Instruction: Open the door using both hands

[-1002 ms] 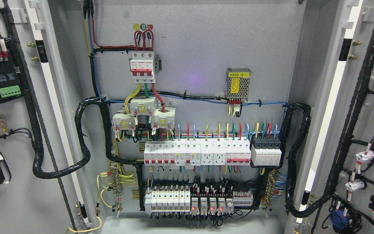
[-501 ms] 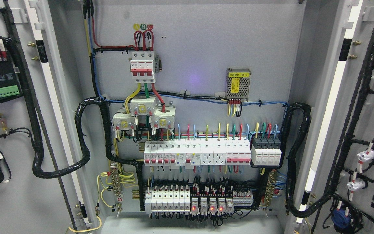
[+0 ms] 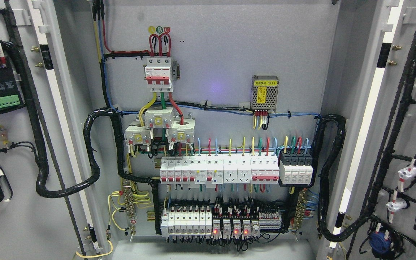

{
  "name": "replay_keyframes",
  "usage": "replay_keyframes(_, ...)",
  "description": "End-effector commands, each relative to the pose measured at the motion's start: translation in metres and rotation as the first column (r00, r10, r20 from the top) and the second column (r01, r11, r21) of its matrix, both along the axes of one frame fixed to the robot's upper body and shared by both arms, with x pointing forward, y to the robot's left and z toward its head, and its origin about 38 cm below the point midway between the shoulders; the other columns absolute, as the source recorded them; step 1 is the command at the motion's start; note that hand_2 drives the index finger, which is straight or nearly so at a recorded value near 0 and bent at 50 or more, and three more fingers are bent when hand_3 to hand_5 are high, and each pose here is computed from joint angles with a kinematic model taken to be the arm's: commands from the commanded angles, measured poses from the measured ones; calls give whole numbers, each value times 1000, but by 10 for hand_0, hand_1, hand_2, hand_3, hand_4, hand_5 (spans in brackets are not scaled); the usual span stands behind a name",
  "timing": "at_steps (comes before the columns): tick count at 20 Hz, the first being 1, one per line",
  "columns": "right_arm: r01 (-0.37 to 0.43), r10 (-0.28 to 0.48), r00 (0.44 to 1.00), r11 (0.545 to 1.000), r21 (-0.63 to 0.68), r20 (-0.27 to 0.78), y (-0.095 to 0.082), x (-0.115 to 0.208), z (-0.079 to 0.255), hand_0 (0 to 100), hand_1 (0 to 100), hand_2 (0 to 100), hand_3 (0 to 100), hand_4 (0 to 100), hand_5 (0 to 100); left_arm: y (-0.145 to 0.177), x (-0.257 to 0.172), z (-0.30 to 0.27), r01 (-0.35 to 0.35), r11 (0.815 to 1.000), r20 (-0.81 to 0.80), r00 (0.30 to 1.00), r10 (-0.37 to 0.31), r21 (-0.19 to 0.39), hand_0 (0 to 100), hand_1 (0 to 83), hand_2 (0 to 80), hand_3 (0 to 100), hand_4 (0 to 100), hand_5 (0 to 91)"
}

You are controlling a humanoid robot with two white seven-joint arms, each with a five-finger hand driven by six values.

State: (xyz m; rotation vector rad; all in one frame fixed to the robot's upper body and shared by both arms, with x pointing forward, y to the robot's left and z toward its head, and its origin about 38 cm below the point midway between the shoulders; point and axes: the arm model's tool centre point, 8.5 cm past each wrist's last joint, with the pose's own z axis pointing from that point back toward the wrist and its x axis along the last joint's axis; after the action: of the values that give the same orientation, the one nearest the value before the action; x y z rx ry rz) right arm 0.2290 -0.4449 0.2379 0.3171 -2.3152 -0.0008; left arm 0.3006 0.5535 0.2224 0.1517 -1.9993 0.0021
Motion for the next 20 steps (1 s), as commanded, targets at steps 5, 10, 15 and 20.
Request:
replay_keyframes(5,-41,41,999,999,-26,15,15,-11,9,0,0,0,0,0,0,5,1,3,-3,1000,-10,1000,3,-11,0,0,0,0,0,0)
replay_keyframes(10,-66,67,997,997,-37,24,23,-11,13,0,0,0,0,0,0,4,2,4,2,1000,-5,1000,-2,-10,0,0,0,0,0,0)
replay_keyframes(15,-115,116,993,993,-25,17,37,-7,9,0,0,0,0,0,0,1,3,4,11,1000,-5,1000,-11,-13,0,0,0,0,0,0)
replay_keyframes(20,-157,158,988,987,-14,4,50,-4,4,0,0,0,0,0,0,0,3,5,13,1000,-2,1000,-13,-14,0,0,0,0,0,0)
